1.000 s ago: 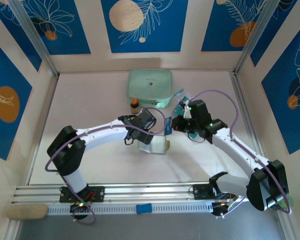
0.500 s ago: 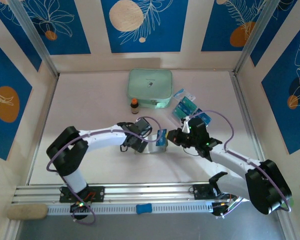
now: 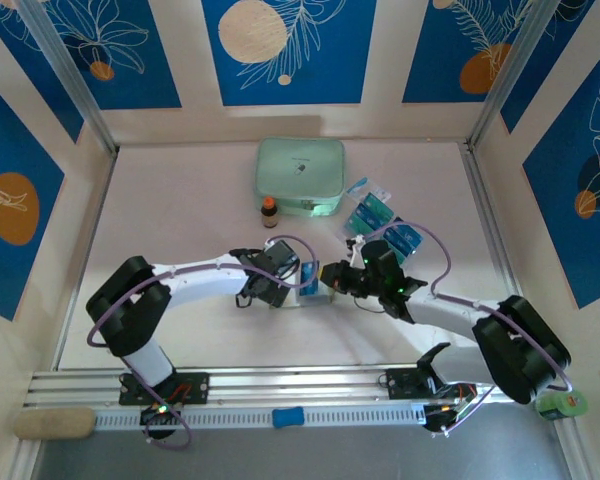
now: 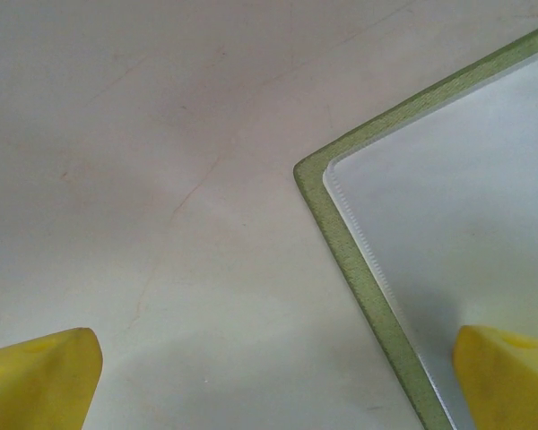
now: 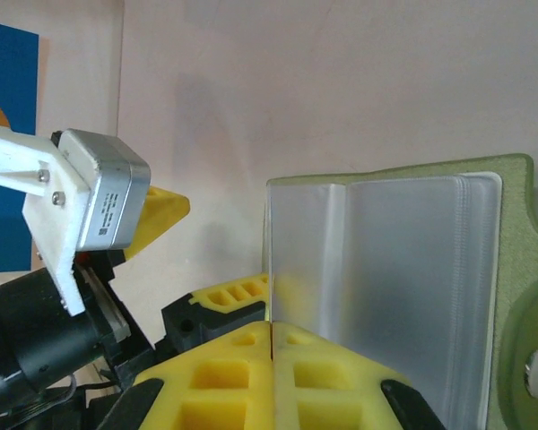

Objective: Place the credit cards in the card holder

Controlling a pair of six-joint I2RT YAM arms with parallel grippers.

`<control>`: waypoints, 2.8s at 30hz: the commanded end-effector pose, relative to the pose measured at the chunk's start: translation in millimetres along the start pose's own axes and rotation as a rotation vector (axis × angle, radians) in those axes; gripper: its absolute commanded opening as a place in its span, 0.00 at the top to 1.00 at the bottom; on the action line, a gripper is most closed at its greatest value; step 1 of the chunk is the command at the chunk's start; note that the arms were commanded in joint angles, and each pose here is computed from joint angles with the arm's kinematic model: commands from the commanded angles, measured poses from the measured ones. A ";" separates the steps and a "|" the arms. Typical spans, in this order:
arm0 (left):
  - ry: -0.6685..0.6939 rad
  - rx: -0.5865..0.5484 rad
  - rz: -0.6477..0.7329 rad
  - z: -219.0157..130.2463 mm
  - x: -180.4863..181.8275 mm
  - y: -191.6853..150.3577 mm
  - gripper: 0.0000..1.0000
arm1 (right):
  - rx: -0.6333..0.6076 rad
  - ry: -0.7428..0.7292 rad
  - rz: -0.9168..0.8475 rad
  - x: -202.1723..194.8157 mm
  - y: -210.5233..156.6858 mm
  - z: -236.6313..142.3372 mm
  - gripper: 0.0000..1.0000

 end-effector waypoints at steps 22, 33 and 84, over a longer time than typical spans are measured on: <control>0.032 0.016 -0.034 0.1 6.8 -9.6 0.00 | -0.069 -0.034 -0.027 -22.8 -5.6 23.3 1.00; 0.031 0.019 -0.035 1.6 6.2 -10.5 0.00 | -0.050 -0.026 -0.013 -28.4 -8.3 29.3 1.00; 0.030 0.016 -0.037 1.8 6.0 -9.4 0.00 | 0.121 -0.096 -0.014 -31.7 -11.0 44.4 1.00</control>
Point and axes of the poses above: each hand's point on the last joint's axis, 136 mm out from that joint toward the fingers, its own z axis out along the fingers, its own x axis along the line the jaws close on, y = z × x, the point moved 9 cm from there along -z, back along the fingers, and after that the axes turned 9 degrees about z, right-handed, at the moved point
